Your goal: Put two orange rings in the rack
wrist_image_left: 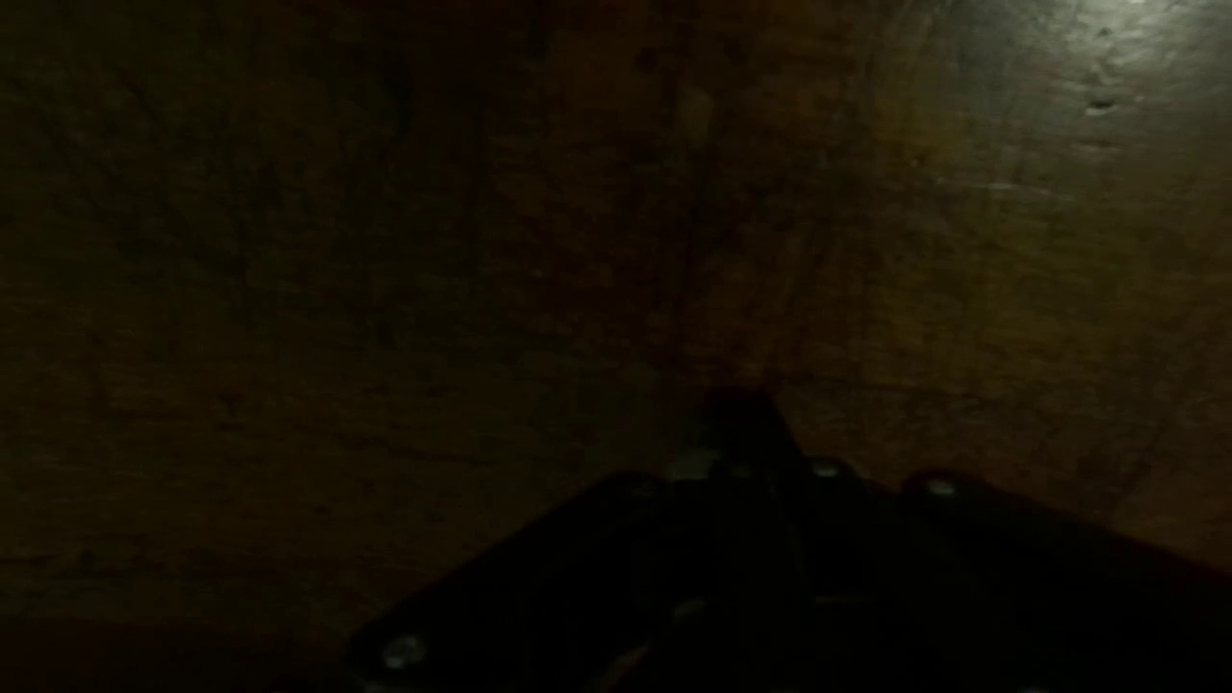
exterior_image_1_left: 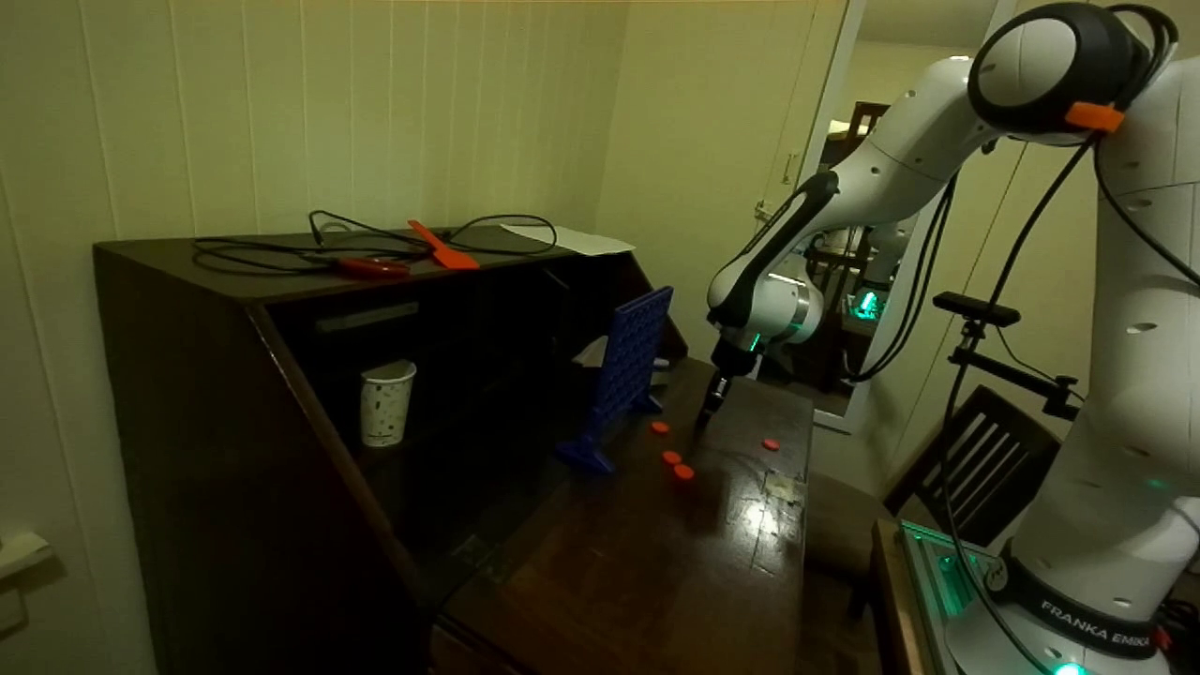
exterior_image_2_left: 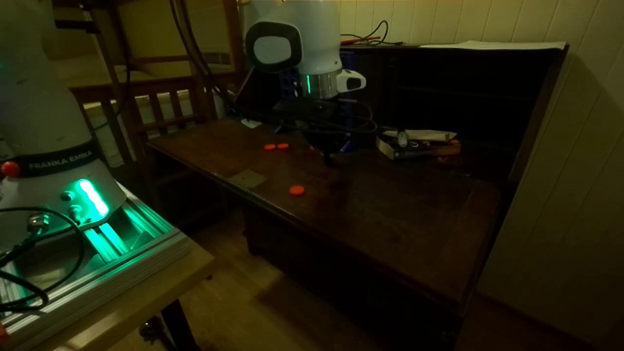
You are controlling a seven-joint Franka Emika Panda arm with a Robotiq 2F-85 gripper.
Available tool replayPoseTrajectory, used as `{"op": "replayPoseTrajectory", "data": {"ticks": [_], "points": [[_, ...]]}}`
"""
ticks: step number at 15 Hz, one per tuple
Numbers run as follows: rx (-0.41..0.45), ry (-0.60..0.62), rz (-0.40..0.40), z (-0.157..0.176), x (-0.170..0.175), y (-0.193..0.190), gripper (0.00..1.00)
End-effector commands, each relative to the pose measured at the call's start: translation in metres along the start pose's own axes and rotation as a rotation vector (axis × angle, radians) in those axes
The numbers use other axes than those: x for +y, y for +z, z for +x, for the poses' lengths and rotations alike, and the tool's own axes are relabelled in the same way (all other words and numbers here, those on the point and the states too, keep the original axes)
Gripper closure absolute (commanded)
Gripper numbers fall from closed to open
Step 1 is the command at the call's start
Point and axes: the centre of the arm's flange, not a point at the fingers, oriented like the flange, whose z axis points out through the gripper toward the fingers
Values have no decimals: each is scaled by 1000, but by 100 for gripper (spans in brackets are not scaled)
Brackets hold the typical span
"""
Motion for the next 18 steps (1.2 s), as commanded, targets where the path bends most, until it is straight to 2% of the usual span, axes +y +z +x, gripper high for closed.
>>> {"op": "replayPoseTrajectory", "data": {"ticks": [1,2,4,13,15,18], "points": [[21,15,19,-2,-2,-10,100],[21,30,17,-1,0,-10,74],[29,47,25,-1,2,-9,68],[88,153,97,2,-6,-27,5],[85,174,103,6,-12,-32,0],[70,198,97,13,-26,-38,0]]}}
